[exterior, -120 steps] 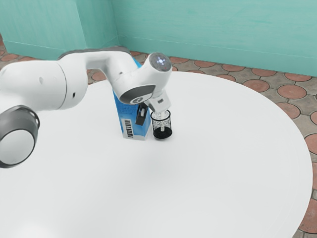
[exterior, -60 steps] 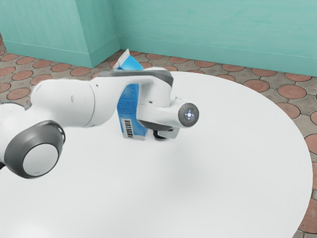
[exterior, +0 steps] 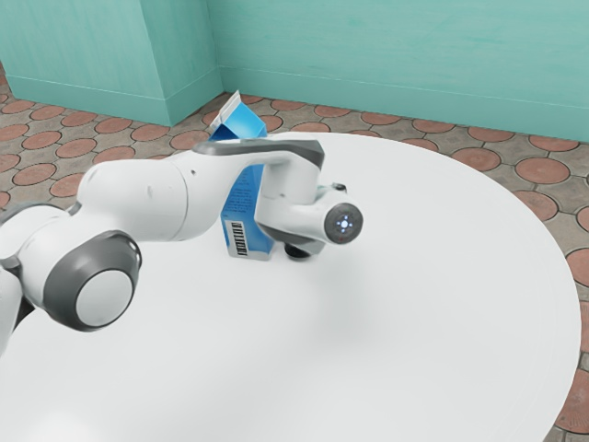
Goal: Take the marker out of the pen holder and place it to the left of the pen holder.
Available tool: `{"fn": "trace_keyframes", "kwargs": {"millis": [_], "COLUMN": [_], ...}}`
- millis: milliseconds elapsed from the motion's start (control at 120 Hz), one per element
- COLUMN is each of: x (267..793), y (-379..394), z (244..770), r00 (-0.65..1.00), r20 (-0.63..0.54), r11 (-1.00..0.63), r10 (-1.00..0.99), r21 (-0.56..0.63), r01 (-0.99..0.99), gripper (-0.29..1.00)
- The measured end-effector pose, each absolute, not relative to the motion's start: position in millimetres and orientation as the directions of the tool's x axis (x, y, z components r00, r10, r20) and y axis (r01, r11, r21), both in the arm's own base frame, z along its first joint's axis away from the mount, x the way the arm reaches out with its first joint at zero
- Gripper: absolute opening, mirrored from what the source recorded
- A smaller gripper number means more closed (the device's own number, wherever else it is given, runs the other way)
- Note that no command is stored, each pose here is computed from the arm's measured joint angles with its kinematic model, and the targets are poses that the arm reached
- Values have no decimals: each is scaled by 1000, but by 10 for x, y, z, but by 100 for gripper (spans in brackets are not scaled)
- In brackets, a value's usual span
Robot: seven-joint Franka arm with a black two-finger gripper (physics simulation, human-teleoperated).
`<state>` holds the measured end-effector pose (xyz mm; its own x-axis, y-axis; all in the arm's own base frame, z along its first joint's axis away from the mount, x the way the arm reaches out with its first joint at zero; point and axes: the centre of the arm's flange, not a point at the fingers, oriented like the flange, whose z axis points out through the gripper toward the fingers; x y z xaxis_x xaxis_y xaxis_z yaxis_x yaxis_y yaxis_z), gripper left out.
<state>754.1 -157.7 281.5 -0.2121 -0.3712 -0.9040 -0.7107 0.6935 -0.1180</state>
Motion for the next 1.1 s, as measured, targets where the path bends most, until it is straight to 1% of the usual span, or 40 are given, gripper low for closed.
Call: {"fn": "trace_keyframes", "kwargs": {"millis": [167, 408, 617, 667, 850, 1100], "x": [7606, 7688, 7737, 7741, 7767, 7799], "y": [-1550, -1303, -1275, -1280, -1304, -1220], "z": [2835, 2703, 2675, 2663, 2709, 2635], "r00": [-220, -241, -249, -252, -250, -257], "r20": [-910, -905, -904, -903, -904, -902], "r11": [714, 713, 724, 726, 735, 733], "r10": [-352, -350, -349, -348, -347, -347], "r21": [-109, -91, -91, -90, -96, -90], "r01": [-692, -696, -684, -681, -672, -674], "gripper": [48, 48, 46, 43, 25, 10]}}
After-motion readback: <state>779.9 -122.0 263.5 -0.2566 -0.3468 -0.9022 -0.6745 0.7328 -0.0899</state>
